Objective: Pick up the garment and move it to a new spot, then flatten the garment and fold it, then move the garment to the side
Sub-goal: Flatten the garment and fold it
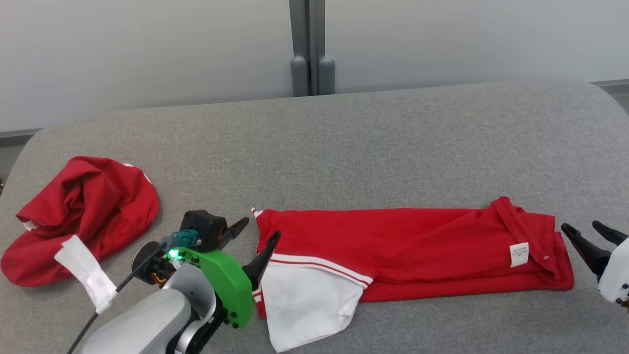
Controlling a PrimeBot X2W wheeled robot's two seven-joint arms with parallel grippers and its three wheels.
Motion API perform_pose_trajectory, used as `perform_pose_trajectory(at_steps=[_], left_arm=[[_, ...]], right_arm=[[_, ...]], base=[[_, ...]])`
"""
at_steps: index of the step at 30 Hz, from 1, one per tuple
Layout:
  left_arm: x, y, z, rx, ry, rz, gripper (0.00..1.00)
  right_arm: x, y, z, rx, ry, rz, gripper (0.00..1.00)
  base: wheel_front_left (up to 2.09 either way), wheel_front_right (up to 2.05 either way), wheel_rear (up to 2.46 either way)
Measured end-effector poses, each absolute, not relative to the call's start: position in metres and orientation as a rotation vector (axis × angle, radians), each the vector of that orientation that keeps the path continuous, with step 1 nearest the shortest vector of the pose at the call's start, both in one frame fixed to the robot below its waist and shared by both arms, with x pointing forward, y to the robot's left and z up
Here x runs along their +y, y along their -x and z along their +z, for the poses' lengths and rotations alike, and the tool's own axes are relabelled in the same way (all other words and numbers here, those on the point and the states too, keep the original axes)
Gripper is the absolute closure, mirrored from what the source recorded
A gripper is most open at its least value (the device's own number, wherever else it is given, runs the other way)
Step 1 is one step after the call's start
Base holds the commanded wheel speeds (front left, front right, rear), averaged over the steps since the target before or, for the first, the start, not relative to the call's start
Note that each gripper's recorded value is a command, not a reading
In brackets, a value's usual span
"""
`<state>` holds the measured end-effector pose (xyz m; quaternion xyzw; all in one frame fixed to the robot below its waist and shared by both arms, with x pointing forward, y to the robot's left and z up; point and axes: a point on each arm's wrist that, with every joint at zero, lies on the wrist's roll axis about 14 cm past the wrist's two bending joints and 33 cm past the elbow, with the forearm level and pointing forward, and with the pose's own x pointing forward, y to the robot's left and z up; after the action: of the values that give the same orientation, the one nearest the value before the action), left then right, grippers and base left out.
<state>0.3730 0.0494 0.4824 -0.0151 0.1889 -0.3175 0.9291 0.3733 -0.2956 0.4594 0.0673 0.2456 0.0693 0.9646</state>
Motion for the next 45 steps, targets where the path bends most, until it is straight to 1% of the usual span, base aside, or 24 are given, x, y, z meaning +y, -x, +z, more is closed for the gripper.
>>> perform_pose_trajectory(at_steps=[5,8,10,13,18,19,21,28,34,40,45], left_arm=[[0.054,-0.397,0.523,0.142,0.186,-0.512,0.00],[0.057,-0.404,0.531,0.104,0.339,-0.420,0.00],[0.059,-0.408,0.536,0.079,0.394,-0.381,0.00],[0.071,-0.414,0.553,-0.022,0.392,-0.318,0.00],[0.080,-0.399,0.545,-0.072,0.377,-0.240,0.00],[0.082,-0.397,0.547,-0.089,0.387,-0.229,0.00],[0.075,-0.386,0.545,-0.111,0.328,-0.262,0.00],[0.082,-0.365,0.525,-0.097,0.245,-0.234,0.00],[0.091,-0.357,0.519,-0.086,0.248,-0.198,0.00],[0.092,-0.355,0.517,-0.080,0.250,-0.189,0.00],[0.089,-0.355,0.509,-0.054,0.248,-0.196,0.00]], right_arm=[[-0.292,-0.377,0.489,0.282,-0.148,0.135,0.00],[-0.291,-0.375,0.501,0.170,-0.153,0.117,0.00],[-0.290,-0.374,0.507,0.110,-0.163,0.101,0.00],[-0.285,-0.372,0.513,0.040,-0.195,0.070,0.00],[-0.273,-0.360,0.528,-0.082,-0.202,0.027,0.00],[-0.272,-0.355,0.528,-0.099,-0.215,0.007,0.00],[-0.268,-0.348,0.529,-0.127,-0.232,-0.022,0.00],[-0.246,-0.334,0.521,-0.132,-0.256,-0.034,0.00],[-0.236,-0.334,0.520,-0.134,-0.266,-0.024,0.00],[-0.233,-0.336,0.520,-0.130,-0.260,-0.013,0.00],[-0.239,-0.336,0.512,-0.106,-0.255,-0.030,0.00]], base=[[0.00,0.00,0.00],[0.00,0.00,0.00],[0.00,0.00,0.00],[0.00,0.00,0.00],[0.00,0.00,0.00],[0.00,0.00,0.00],[0.00,0.00,0.00],[0.00,0.00,0.00],[0.00,0.00,0.00],[0.00,0.00,0.00],[0.00,0.00,0.00]])
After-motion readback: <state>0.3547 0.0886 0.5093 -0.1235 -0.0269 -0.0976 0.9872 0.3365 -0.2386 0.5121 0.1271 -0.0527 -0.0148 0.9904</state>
